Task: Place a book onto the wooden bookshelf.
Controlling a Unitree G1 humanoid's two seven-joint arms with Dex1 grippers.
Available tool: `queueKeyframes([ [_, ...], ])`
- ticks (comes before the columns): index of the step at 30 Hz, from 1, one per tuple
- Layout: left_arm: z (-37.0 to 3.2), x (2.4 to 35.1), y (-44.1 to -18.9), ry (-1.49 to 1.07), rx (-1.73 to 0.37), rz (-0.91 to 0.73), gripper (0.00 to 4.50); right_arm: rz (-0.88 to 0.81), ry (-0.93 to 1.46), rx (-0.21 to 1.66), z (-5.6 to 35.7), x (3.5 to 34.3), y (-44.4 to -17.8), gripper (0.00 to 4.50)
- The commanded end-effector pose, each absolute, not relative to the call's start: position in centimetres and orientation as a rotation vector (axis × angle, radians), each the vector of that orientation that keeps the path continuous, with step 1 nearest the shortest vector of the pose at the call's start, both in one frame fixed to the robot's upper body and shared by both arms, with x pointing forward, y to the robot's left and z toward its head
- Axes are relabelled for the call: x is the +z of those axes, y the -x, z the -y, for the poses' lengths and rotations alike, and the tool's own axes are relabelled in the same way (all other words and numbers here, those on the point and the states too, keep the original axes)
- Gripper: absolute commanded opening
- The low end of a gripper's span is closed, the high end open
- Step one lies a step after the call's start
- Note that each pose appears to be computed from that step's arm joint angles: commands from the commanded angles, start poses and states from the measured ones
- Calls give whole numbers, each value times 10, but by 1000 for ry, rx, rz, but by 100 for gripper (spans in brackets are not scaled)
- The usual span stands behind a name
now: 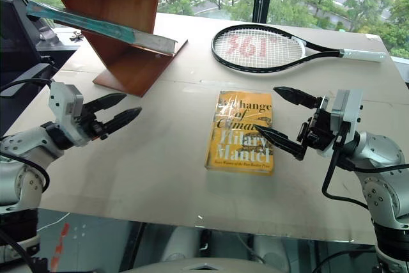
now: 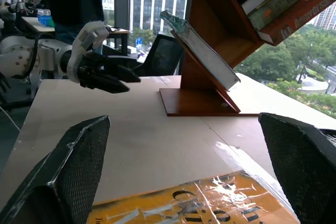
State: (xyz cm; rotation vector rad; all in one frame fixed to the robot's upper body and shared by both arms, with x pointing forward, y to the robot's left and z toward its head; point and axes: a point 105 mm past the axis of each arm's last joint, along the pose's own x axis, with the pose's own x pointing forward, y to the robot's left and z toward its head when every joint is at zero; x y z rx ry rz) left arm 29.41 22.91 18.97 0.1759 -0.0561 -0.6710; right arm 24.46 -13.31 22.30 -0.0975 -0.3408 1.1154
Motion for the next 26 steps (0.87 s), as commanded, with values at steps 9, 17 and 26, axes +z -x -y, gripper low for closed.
queueKeyframes([
  [9,-195,174,-295,-185,-759,31,323,407,149,1087,131,237,-232,450],
  [17,-223,147,-271,-223,-797,-145,323,79,230,851,191,176,-228,450],
  [26,-241,124,-245,-201,-819,-287,323,-197,307,698,259,131,-203,450],
])
